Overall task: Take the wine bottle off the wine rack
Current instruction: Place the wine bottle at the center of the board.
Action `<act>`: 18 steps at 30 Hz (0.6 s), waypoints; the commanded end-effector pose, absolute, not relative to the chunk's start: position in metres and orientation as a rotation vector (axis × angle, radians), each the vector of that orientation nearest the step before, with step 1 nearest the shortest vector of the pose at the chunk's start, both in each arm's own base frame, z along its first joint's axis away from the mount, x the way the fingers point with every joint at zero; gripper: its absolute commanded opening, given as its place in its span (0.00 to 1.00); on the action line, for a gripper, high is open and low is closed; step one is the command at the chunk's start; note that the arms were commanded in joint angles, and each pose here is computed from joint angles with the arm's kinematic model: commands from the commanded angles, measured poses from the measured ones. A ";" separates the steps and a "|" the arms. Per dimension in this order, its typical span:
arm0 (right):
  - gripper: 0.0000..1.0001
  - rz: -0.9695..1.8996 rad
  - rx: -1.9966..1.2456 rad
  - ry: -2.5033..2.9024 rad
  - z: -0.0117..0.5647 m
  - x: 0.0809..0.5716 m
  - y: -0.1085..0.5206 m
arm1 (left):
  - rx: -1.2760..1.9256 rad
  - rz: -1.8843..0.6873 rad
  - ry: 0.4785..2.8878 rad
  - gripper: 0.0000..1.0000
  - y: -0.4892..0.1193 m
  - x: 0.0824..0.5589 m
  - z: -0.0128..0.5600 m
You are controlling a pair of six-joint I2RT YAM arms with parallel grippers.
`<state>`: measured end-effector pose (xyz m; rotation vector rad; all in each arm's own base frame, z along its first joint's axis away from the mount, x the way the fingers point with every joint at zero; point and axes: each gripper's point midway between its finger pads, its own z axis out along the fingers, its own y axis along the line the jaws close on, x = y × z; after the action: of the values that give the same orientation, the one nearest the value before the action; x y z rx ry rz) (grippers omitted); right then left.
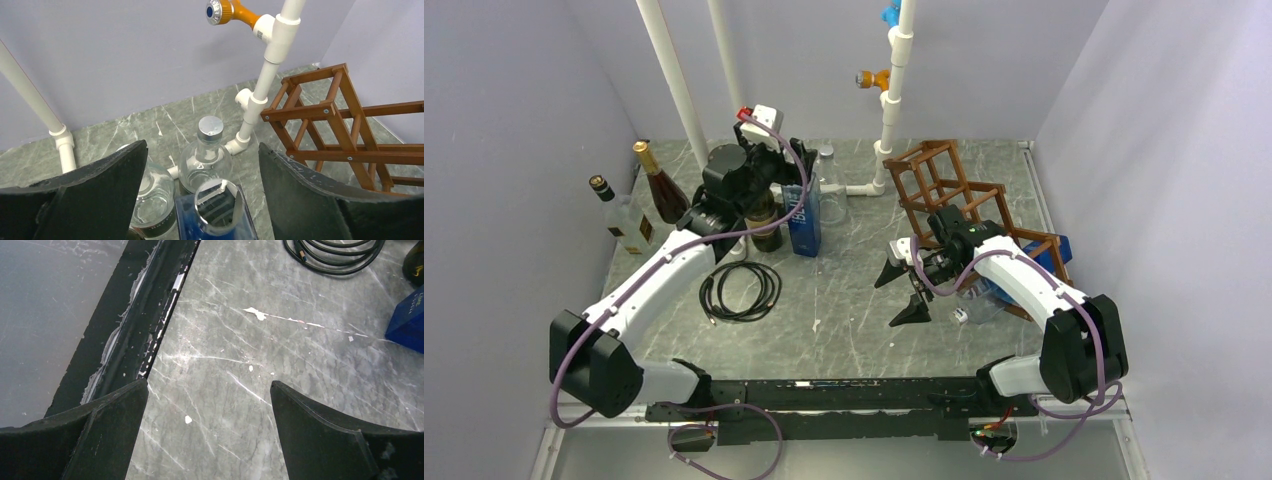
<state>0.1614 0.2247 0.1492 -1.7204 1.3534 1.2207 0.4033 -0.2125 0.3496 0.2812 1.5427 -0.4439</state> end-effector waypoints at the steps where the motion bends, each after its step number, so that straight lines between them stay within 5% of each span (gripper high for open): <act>1: 0.95 1.205 -1.740 1.306 0.152 0.160 0.225 | 0.269 -0.467 1.434 0.88 -0.206 0.390 0.399; 4: 0.95 1.194 -1.749 1.303 0.152 0.160 0.224 | 0.306 -0.490 1.429 0.99 -0.208 0.380 0.403; 18: 0.96 1.097 -1.764 1.253 0.177 0.155 0.208 | 0.519 -0.627 1.392 1.00 -0.213 0.306 0.418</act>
<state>0.1520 0.2105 0.1499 -1.7608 1.3579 1.1826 0.3374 -0.2101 0.3968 0.4161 1.4577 -0.5665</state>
